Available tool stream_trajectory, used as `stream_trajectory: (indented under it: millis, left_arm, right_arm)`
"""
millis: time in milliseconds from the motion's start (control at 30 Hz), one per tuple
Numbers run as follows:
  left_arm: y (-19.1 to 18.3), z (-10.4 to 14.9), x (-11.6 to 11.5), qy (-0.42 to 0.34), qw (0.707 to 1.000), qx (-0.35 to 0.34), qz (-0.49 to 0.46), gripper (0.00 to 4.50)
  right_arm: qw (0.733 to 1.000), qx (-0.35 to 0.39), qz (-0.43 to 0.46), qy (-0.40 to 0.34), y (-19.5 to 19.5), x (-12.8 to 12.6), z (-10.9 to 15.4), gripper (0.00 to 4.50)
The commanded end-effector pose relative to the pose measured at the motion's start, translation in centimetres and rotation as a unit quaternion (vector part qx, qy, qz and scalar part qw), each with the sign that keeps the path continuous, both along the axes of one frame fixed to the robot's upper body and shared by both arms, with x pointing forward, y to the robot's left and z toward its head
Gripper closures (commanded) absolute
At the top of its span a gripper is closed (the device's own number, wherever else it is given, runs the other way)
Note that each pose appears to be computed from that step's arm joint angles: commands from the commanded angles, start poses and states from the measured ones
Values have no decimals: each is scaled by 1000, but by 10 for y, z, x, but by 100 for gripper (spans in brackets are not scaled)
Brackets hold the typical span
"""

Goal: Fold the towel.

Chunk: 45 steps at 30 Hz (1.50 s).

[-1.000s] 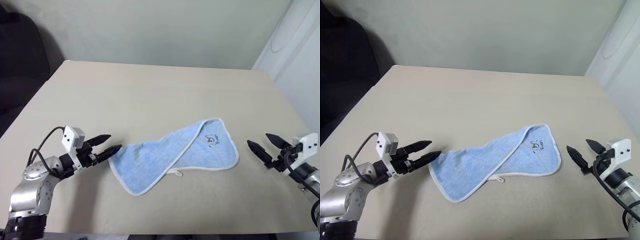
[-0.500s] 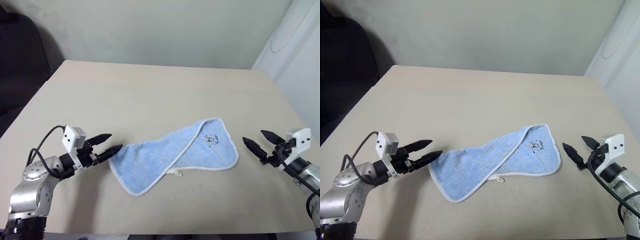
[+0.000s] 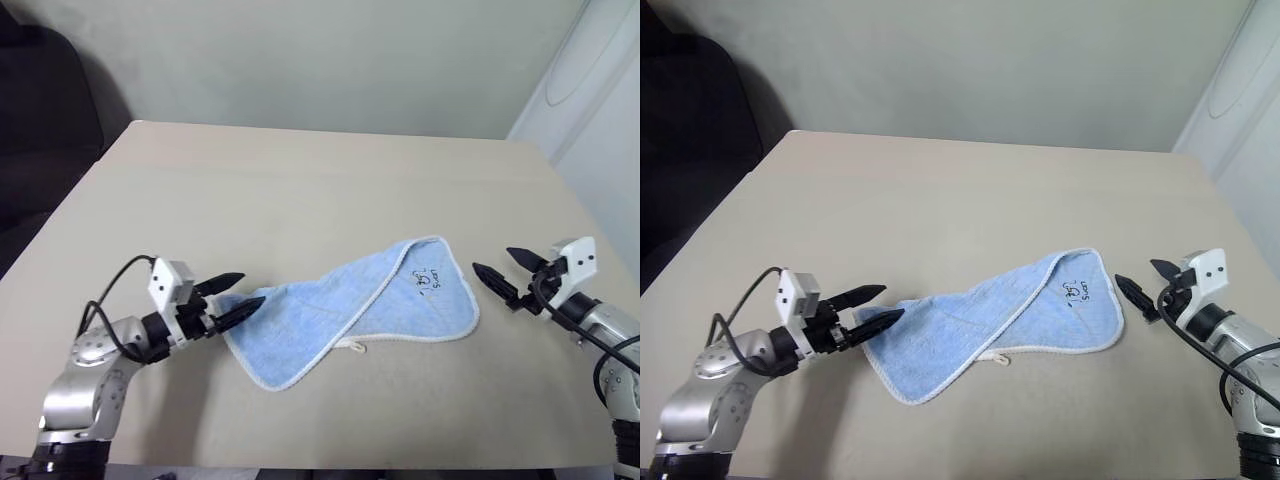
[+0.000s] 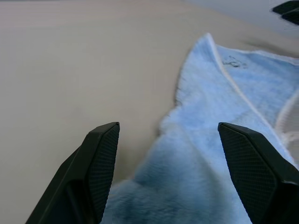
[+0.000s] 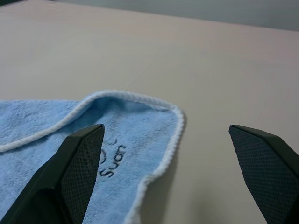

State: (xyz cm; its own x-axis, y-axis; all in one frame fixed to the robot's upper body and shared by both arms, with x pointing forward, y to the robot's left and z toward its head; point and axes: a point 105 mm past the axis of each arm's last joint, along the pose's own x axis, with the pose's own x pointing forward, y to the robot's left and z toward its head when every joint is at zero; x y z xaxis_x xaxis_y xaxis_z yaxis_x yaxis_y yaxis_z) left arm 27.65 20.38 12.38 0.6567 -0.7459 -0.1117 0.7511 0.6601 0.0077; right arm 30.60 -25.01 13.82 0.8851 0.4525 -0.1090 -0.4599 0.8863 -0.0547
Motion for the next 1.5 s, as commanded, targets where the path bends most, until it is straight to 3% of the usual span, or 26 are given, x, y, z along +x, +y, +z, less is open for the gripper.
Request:
stream_trajectory:
  millis: [33,267,367,733,1067,1200,1367,1500]
  left_arm:
    - [-11,14,0,-31,999,10,-23,85]
    - [-20,12,4,-23,999,1,-39,85]
    - [-25,22,3,-38,998,-8,-58,85]
    - [-26,14,-15,-44,985,91,-137,85]
    - [-21,6,-47,11,929,199,-313,85]
    - [-13,5,-57,36,880,257,-398,85]
    - [-12,-8,-50,39,842,314,-438,85]
    - [-20,-18,-48,44,828,316,-461,85]
  right_arm:
    - [999,-20,18,-24,4,4,15,0]
    - [1000,-8,11,3,4,29,17,0]
    - [999,6,32,7,14,38,23,0]
    - [998,-21,57,7,41,66,16,0]
    - [998,-6,68,-2,57,69,10,0]
    - [998,8,59,-3,57,60,4,0]
    - [999,26,42,-9,54,49,4,0]
    - [999,31,30,-8,53,42,3,0]
